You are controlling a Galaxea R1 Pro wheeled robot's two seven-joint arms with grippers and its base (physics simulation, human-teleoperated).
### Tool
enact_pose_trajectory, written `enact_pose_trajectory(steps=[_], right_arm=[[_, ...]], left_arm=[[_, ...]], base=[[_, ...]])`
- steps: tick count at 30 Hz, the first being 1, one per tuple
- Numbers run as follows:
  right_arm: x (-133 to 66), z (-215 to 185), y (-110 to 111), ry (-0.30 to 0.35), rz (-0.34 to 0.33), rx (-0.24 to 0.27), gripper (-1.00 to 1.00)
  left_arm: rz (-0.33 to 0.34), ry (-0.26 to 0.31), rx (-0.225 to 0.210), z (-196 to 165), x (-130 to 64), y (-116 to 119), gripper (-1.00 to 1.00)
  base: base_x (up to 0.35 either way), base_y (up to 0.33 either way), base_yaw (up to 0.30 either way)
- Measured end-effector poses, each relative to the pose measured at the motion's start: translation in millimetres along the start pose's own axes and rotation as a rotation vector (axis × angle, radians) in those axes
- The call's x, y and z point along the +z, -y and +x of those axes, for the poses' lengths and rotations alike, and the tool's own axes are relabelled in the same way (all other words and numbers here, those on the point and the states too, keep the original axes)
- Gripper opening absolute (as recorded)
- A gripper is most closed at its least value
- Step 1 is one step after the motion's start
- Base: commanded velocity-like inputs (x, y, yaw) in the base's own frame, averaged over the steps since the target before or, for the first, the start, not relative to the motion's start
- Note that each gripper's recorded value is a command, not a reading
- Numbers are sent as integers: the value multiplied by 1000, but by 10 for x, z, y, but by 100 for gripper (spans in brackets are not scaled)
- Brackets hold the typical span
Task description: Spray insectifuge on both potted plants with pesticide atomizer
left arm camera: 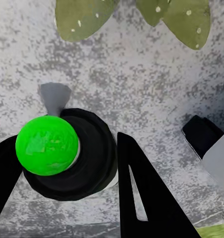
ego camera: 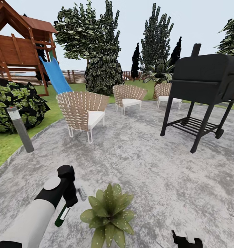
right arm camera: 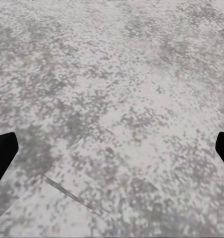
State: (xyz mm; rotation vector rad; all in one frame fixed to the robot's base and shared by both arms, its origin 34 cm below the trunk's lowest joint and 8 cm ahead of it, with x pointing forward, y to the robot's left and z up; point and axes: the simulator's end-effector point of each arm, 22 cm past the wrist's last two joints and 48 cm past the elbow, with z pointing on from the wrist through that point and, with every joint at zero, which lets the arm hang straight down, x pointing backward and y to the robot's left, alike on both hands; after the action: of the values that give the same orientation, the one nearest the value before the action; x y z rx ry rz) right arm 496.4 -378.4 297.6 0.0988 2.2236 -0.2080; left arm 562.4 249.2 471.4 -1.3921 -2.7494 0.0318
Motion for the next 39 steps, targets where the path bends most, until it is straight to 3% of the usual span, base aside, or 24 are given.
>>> enact_pose_trajectory(steps=[12, 25, 34, 39], right_arm=[[1, 2, -2, -1, 0, 0, 100], [0, 0, 0, 0, 0, 0, 100], [1, 2, -2, -1, 0, 0, 100], [0, 1, -1, 0, 0, 0, 100]], left_arm=[[-11, -4, 1, 14, -17, -28, -100], [-10, -11, 8, 18, -3, -18, -100], [-42, -85, 97, 36, 75, 67, -100], [-99, -87, 128, -82, -103, -63, -100]], base=[[-59, -94, 170], [81, -152, 24], [-69, -81, 254], [-1, -1, 74]])
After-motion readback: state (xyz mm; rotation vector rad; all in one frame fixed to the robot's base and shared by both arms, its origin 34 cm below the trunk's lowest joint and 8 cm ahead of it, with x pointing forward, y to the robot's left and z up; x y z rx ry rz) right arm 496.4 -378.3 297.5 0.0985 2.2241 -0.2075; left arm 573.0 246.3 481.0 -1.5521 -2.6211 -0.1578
